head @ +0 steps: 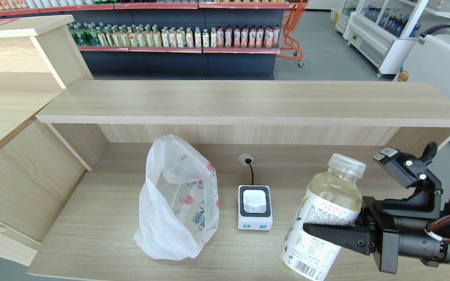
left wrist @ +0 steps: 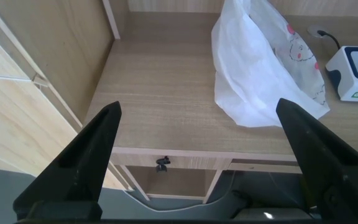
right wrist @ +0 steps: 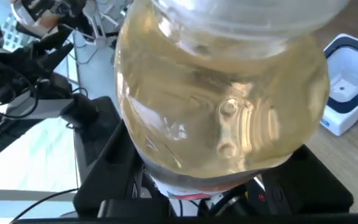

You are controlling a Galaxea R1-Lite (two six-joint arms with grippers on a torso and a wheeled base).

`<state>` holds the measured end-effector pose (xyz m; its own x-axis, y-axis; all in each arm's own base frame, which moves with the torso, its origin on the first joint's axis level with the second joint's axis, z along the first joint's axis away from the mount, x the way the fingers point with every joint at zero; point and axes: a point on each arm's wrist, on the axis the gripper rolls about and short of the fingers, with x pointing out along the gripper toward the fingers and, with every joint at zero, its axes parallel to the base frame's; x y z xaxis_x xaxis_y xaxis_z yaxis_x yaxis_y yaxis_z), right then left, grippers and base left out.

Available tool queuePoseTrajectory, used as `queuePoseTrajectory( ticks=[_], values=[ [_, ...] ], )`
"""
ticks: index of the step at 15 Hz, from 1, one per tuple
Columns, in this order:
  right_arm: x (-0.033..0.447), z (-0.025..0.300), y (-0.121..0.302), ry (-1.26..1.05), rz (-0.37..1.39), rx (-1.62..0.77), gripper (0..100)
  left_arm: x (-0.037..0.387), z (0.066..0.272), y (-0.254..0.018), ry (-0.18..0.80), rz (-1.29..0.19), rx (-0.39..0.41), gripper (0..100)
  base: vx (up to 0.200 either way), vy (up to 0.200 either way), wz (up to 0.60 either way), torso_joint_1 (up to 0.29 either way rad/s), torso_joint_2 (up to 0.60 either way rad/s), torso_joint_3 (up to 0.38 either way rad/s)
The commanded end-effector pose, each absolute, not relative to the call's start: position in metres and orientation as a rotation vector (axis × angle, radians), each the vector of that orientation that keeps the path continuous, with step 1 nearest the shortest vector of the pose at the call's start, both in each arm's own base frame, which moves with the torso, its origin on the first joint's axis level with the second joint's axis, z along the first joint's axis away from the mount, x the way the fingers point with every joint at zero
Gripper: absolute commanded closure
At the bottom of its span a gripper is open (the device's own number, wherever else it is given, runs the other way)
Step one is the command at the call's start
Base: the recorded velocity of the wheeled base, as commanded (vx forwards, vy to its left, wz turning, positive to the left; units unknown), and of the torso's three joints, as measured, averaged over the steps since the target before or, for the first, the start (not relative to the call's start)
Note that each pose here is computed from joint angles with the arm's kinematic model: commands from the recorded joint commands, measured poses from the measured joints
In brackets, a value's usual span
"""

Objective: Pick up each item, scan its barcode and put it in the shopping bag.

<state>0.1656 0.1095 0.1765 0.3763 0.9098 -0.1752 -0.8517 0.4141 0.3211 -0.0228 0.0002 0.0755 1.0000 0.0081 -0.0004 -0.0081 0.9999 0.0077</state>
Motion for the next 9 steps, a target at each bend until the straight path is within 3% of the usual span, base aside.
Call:
queuePoseTrajectory(
  ticks=[1, 9],
  values=[
    [0.151, 0.188, 0.113, 0.301, 1.193, 0.18, 100, -0.023, 0.075, 0.0, 0.0, 0.008, 0.008, 0, 0.0, 0.0, 0.0, 0.0, 0.0, 0.0],
    [0.149, 0.17, 0.131, 0.451, 1.229, 0.163, 100, -0.023, 0.075, 0.0, 0.0, 0.008, 0.008, 0, 0.0, 0.0, 0.0, 0.0, 0.0, 0.0]
  ],
)
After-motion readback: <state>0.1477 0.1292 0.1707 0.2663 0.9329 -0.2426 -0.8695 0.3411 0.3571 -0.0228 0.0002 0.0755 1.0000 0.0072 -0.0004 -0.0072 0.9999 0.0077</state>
